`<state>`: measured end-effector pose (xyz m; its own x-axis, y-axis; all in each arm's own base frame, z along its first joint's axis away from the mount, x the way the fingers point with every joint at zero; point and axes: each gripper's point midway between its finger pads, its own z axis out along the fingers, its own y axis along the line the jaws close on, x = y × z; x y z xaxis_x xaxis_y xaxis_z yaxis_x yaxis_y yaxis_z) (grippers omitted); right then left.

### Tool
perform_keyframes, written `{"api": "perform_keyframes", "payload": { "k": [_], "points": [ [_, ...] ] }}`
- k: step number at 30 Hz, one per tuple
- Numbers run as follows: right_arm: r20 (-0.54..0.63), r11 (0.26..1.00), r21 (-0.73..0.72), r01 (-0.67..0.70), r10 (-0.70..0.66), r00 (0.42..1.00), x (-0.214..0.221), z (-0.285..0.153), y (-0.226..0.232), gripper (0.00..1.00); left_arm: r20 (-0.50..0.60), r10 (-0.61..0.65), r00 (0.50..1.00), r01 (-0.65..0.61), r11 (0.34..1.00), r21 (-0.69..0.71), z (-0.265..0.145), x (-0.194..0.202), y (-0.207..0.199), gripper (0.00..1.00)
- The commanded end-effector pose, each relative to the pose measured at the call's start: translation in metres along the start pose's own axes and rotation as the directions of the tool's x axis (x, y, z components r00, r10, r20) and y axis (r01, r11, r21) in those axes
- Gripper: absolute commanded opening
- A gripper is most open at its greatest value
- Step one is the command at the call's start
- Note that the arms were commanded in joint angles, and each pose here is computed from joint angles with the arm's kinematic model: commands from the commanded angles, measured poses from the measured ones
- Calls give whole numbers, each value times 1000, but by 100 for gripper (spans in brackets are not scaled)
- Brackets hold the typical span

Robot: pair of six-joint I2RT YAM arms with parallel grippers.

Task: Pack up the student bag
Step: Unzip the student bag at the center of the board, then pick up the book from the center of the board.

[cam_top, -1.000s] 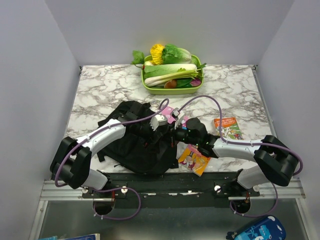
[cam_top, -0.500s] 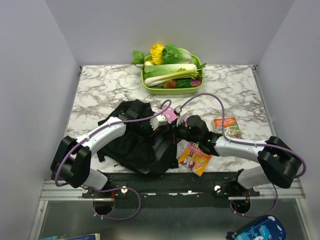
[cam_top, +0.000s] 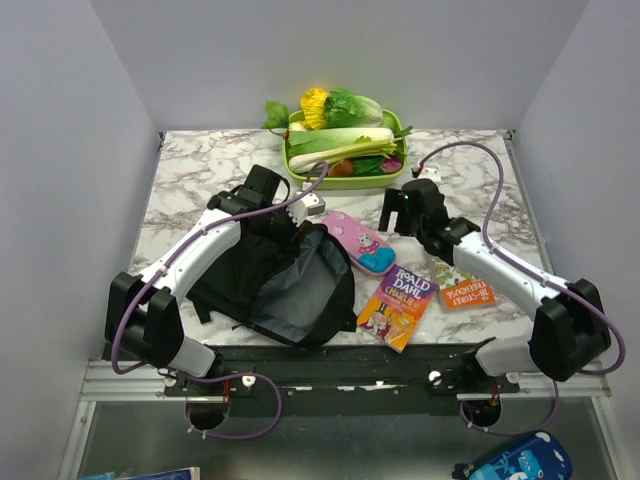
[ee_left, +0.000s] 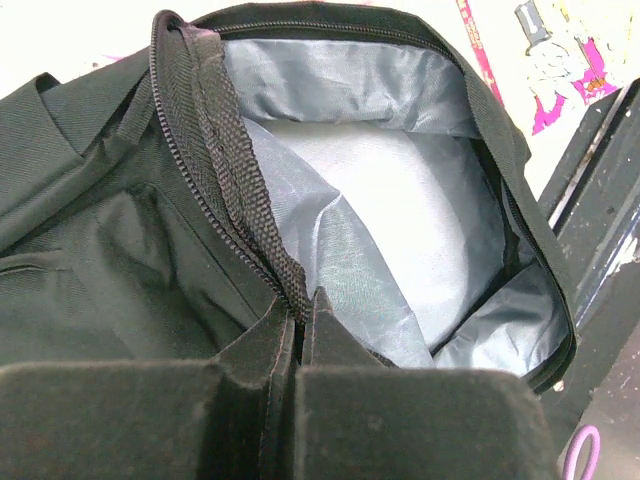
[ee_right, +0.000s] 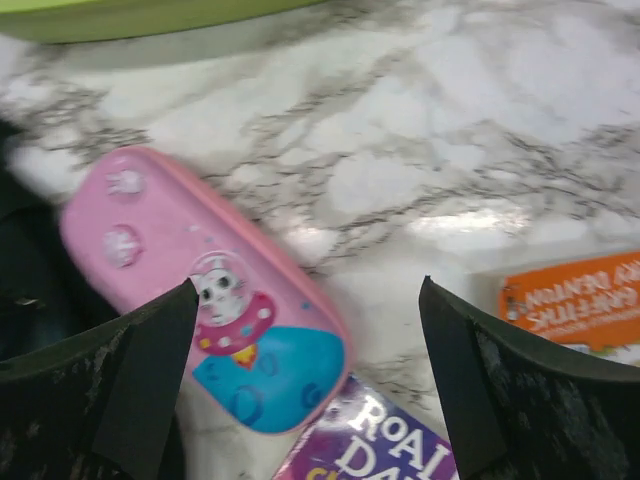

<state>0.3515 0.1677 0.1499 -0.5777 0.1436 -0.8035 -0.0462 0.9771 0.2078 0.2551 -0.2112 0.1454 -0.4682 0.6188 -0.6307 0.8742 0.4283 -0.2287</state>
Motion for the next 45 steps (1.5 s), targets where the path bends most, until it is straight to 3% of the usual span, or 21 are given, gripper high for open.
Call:
{"api": "perform_keyframes", "payload": {
  "k": [1, 7, 15, 21, 24, 31, 33, 36, 37, 45],
  "points": [
    [-232, 893, 420, 160, -65, 971, 43, -9, -83, 100, 31, 62, 998, -59, 994, -94, -21, -17, 11, 0],
    [-368, 778, 569, 267, -50, 929, 66, -21, -115, 100, 25, 64, 998, -61, 990, -127, -37, -29, 16, 0],
    [-410, 721, 632, 284, 1, 912, 85, -28, -142, 100, 71, 90, 993, -81, 990, -111, -45, -40, 12, 0],
    [-450, 787, 564, 249, 41, 892, 92, -4, -141, 100, 85, 95, 992, -86, 991, -103, -46, -39, 8, 0],
    [-432, 849, 502, 169, 77, 899, 84, 9, -135, 100, 89, 109, 990, -98, 988, -119, -50, -39, 9, 0],
    [-526, 851, 472, 229, 63, 848, 102, 23, -148, 94, 127, 142, 982, -124, 982, -143, -59, -49, 6, 0],
    [-521, 865, 466, 188, 97, 848, 102, 23, -152, 89, 137, 145, 980, -126, 982, -140, -60, -51, 5, 0],
    [-526, 879, 454, 147, 131, 840, 102, 25, -159, 71, 147, 148, 978, -129, 983, -134, -62, -53, 2, 0],
    [-525, 883, 448, 136, 137, 840, 102, 26, -158, 59, 150, 153, 977, -133, 981, -138, -64, -54, 2, 0],
    [-549, 933, 355, 64, 152, 822, 107, 32, -145, 14, 147, 166, 975, -144, 978, -151, -66, -47, -1, 0]
  ]
}}
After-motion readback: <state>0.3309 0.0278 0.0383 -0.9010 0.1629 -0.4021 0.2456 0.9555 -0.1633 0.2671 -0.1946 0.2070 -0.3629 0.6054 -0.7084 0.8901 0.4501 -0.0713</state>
